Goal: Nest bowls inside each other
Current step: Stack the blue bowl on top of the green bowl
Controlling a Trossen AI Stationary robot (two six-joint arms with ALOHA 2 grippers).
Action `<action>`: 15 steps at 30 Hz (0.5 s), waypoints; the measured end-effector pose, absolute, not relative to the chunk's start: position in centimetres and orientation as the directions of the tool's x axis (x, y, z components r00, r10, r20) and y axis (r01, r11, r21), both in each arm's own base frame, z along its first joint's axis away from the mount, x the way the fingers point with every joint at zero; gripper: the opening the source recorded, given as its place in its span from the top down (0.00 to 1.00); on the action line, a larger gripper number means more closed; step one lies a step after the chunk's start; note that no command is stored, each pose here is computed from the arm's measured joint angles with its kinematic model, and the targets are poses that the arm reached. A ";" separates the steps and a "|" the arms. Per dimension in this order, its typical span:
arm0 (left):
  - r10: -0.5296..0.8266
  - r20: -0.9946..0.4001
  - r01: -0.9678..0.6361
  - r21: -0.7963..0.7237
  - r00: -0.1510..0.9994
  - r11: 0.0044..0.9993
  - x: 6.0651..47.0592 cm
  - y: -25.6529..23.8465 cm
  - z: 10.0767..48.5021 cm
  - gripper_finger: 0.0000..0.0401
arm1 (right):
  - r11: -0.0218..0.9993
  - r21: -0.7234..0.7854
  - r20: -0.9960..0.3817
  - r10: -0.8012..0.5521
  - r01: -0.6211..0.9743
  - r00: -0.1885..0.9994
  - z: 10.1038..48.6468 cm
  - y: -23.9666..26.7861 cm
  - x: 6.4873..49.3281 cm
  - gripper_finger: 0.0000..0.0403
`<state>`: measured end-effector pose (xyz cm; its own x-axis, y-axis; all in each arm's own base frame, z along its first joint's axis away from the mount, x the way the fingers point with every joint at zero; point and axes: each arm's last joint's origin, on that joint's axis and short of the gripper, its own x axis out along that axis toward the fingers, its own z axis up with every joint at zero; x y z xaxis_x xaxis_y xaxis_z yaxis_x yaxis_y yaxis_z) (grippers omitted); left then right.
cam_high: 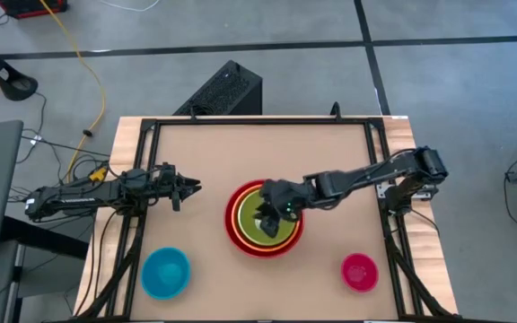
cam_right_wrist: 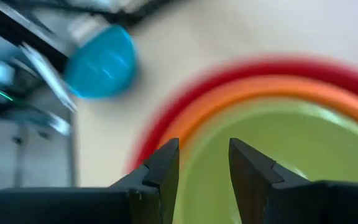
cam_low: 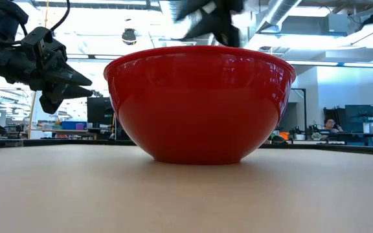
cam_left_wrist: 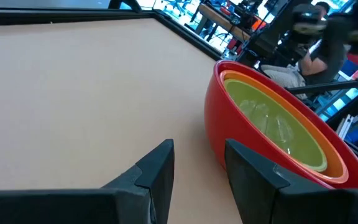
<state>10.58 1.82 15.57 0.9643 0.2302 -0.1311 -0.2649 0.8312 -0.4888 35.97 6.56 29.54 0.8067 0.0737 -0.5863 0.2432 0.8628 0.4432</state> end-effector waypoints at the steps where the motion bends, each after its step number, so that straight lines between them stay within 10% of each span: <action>1: 0.230 -0.131 -0.265 -0.489 0.964 0.831 10.6 1.8 15.6 0.68 | 0.860 0.465 -0.541 0.086 0.212 0.836 29.8 6.9 36.4 0.64; 15: 0.230 -0.143 -0.271 -0.487 0.963 0.830 10.6 1.8 15.5 0.68 | 0.789 0.607 -0.395 0.201 0.090 0.896 28.1 12.5 45.2 0.68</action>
<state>10.65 1.83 15.47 0.9626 0.2305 -0.1426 -0.2709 0.8302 -0.4872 45.19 12.51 28.07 0.8963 0.2014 -0.3950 0.0904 0.7892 0.6074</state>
